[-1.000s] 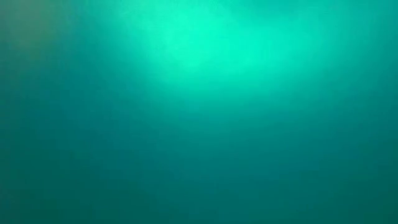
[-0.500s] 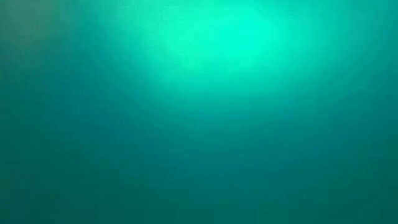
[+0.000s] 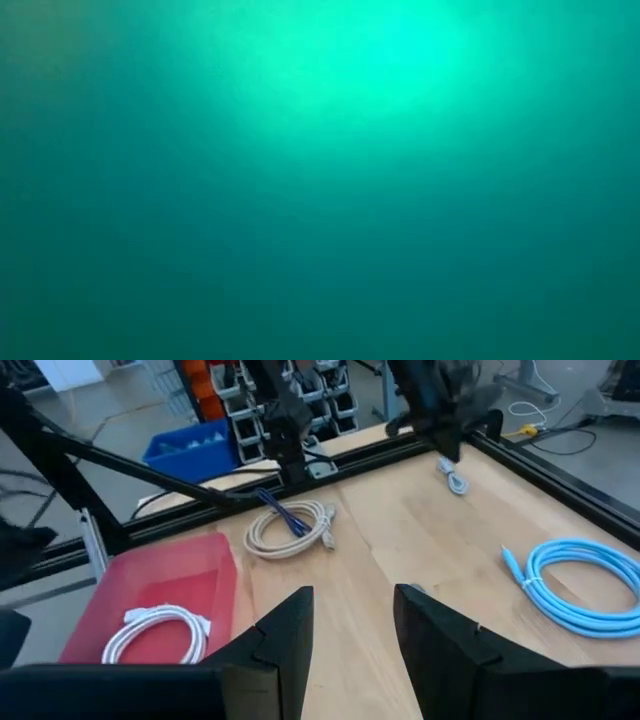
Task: Pick & Place USB Port
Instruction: Put the top left white USB cable into the blue bin
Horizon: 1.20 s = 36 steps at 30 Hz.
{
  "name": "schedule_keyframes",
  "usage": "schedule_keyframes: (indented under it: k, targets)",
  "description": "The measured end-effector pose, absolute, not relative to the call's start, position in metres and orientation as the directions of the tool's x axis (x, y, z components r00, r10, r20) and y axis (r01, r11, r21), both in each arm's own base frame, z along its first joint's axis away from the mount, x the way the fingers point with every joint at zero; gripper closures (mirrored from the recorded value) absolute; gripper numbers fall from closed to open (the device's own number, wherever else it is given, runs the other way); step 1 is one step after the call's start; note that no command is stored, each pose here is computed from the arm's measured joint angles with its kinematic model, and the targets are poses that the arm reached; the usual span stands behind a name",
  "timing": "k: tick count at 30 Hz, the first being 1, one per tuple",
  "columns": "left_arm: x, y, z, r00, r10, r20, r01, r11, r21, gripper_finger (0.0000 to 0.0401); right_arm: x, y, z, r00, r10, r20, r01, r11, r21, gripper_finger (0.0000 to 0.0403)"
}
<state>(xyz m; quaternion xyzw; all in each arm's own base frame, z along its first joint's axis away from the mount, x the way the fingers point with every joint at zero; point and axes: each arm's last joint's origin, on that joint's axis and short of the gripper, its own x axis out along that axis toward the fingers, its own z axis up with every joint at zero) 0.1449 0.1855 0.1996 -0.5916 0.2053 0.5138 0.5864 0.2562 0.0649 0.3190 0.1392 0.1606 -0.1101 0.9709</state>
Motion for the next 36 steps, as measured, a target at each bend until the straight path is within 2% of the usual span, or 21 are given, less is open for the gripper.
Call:
schedule_keyframes:
  k: [3,5,7,11,14,16,19,23,26,31,36]
  targets:
    - [0.154,0.155,0.237,0.54,0.409,-0.735,-0.806,-0.002,-0.592,0.04,0.257,0.063,0.32,0.928,-0.171,-0.33,0.271,0.919,0.286,0.0271]
    - [0.149,0.132,0.254,0.542,0.437,-0.718,-0.811,0.047,-0.583,0.0401,0.258,0.061,0.321,0.93,-0.168,-0.326,0.275,0.907,0.32,0.0271]
    - [0.137,0.115,0.258,0.457,0.474,-0.752,-0.853,-0.006,-0.522,0.0401,0.258,0.059,0.322,0.934,-0.147,-0.325,0.261,0.903,0.341,0.0271]
    - [0.112,0.103,0.257,0.274,0.514,-0.813,-0.879,-0.209,-0.428,0.04,0.259,0.059,0.325,0.946,-0.112,-0.303,0.224,0.903,0.366,0.0271]
    - [0.104,0.11,0.247,0.245,0.545,-0.802,-0.775,-0.387,-0.499,0.0392,0.26,0.059,0.328,0.956,-0.106,-0.275,0.209,0.902,0.378,0.0271]
    - [0.104,0.123,0.237,0.287,0.58,-0.762,-0.66,-0.456,-0.596,0.0382,0.26,0.059,0.329,0.958,-0.106,-0.265,0.205,0.903,0.379,0.0271]
    - [0.105,0.145,0.215,0.415,0.566,-0.713,-0.531,-0.486,-0.694,0.0363,0.261,0.062,0.332,0.967,-0.085,-0.238,0.172,0.911,0.376,0.0271]
    - [0.107,0.163,0.183,0.493,0.412,-0.766,-0.518,-0.569,-0.639,0.0315,0.259,0.068,0.333,0.971,-0.079,-0.226,0.159,0.917,0.365,0.0271]
    - [0.111,0.174,0.174,0.493,0.353,-0.795,-0.549,-0.582,-0.599,0.0261,0.257,0.075,0.333,0.97,-0.093,-0.223,0.17,0.92,0.354,0.0271]
    - [0.116,0.198,0.176,0.468,0.335,-0.817,-0.607,-0.55,-0.574,0.0179,0.253,0.089,0.329,0.965,-0.123,-0.232,0.197,0.922,0.334,0.0271]
    - [0.115,0.212,0.171,0.392,0.23,-0.891,-0.664,-0.6,-0.446,0.015,0.252,0.093,0.328,0.962,-0.136,-0.236,0.21,0.922,0.326,0.0271]
